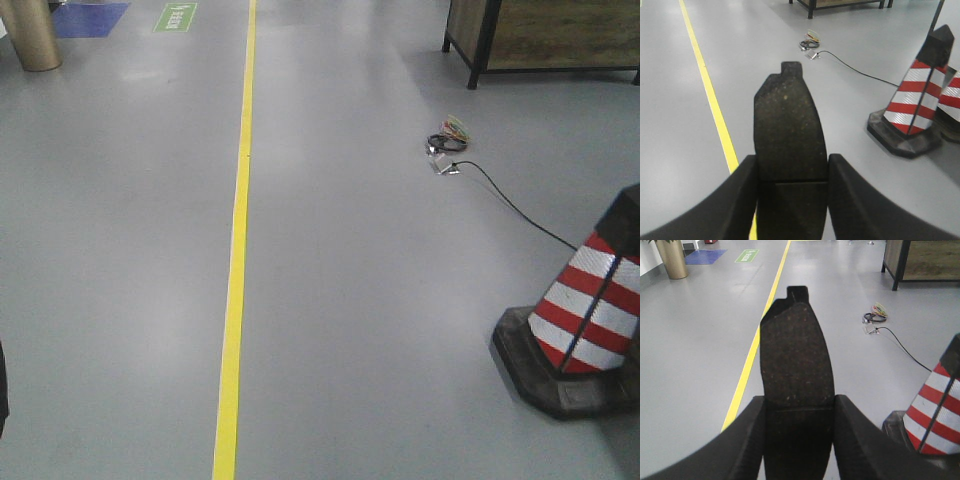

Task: Move and align brake pads A on conveyor
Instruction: 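Drive along the yellow floor line past the striped cones, then turn and approach the conveyor belt holding both pads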

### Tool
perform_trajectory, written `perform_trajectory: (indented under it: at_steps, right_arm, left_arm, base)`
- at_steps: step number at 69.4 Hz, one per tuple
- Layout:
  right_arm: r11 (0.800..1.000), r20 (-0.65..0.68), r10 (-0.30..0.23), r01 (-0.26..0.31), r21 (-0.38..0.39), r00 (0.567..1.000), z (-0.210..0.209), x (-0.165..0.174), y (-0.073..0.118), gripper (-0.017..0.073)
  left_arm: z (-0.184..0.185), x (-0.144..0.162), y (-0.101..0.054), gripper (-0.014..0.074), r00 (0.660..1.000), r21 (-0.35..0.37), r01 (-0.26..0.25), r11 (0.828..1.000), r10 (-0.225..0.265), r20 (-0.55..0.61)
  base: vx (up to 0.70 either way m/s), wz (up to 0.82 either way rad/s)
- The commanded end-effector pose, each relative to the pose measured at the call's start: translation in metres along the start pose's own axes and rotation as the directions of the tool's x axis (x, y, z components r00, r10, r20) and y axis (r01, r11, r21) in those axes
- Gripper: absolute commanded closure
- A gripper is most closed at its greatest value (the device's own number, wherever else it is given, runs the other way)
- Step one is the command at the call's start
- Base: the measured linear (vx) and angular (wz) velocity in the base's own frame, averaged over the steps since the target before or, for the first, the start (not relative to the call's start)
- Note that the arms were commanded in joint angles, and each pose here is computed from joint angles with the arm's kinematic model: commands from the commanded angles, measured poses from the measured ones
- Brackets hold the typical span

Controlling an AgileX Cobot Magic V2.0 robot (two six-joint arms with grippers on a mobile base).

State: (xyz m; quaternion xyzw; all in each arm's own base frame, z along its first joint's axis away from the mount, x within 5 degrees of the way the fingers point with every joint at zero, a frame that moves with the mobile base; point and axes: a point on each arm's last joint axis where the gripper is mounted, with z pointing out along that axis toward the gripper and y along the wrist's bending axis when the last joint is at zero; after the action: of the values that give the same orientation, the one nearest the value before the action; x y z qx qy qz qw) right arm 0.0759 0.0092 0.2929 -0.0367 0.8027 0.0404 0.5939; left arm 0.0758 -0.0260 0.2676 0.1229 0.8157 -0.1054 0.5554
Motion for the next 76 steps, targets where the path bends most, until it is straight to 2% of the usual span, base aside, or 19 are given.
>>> perform_trajectory:
  at_steps: [1,42,58,76]
  right_arm:
    - [1.0,0.121,-0.005,0.004,0.013,0.993,-0.0039,-0.0181,-0.0009,0.0564]
    - [1.0,0.117,-0.005,0.004,0.013,0.993,-0.003,-0.018,-0.0009,0.0564]
    - [1.0,0.116,-0.005,0.003,0.013,0.993,-0.0028,-0.018,-0.0009,0.0564]
    - [1.0,0.116,-0.005,0.003,0.013,0.993,-0.0028,-0.018,-0.0009,0.0564]
  left_arm:
    - [-0.0033,-0.0171,-0.0029,0.06,0.994,0.029,-0.003,1.0,0.0,0.111]
    - [-0.0033,-0.0171,-0.0029,0.06,0.994,0.029,-0.003,1.0,0.0,0.112]
    - [-0.0033,-0.0171,-0.0029,0.06,0.994,0.029,-0.003,1.0,0.0,0.111]
    - [-0.0033,-0.0171,-0.0029,0.06,0.994,0.029,-0.003,1.0,0.0,0.111]
  base:
    - [0.62,-0.03]
    - [0.52,-0.07]
    - [0.36,-0.55]
    - [0.27,-0.87]
